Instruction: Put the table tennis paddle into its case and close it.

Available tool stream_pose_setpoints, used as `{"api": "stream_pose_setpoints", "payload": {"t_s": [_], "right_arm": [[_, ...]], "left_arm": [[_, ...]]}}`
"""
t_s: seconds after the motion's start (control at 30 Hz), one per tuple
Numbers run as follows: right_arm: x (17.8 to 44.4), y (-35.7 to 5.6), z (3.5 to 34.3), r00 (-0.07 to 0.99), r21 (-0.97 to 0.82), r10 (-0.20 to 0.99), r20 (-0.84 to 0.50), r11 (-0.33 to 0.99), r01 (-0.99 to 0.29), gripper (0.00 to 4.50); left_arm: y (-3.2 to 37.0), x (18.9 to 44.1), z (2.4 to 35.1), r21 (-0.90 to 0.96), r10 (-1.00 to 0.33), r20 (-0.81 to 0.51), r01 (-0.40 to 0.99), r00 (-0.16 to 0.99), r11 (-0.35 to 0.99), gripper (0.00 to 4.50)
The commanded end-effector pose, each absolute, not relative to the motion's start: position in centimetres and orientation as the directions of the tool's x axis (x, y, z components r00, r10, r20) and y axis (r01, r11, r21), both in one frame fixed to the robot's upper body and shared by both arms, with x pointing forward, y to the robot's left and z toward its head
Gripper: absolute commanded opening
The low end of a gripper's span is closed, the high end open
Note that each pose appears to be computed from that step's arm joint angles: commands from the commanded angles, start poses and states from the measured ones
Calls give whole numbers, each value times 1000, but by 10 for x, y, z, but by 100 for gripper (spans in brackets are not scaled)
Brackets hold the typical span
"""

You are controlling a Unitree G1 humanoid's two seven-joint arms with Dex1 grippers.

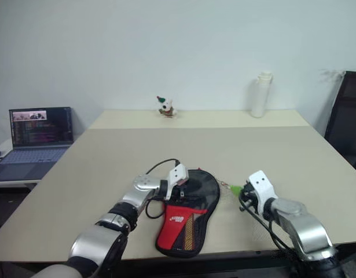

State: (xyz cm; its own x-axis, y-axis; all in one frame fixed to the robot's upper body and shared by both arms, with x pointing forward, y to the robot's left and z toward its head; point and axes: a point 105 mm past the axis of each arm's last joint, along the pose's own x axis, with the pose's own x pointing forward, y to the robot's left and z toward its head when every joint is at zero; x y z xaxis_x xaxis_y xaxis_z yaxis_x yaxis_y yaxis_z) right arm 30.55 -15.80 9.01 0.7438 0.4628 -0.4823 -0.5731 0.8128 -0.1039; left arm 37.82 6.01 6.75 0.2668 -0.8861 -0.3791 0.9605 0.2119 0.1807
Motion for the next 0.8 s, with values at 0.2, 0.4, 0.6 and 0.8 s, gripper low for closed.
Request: {"api": "stream_pose_setpoints", "payload": {"t_s": [0.2, 0.4, 0.6, 0.8], "right_arm": [[215, -129, 90, 443, 10, 674, -591, 556, -831, 2], [175, -118, 93, 264, 131, 749, -607, 423, -897, 2], [132, -104, 96, 82, 244, 793, -604, 282, -928, 2], [107, -96, 98, -49, 328, 819, -571, 173, -929, 2]], "left_arm": [[65, 352, 13, 31, -823, -546, 985, 158, 169, 306], [61, 352, 13, 32, -824, -546, 986, 155, 165, 306], [61, 353, 14, 39, -822, -546, 985, 161, 167, 306], [63, 355, 14, 44, -818, -549, 984, 169, 174, 306]]}}
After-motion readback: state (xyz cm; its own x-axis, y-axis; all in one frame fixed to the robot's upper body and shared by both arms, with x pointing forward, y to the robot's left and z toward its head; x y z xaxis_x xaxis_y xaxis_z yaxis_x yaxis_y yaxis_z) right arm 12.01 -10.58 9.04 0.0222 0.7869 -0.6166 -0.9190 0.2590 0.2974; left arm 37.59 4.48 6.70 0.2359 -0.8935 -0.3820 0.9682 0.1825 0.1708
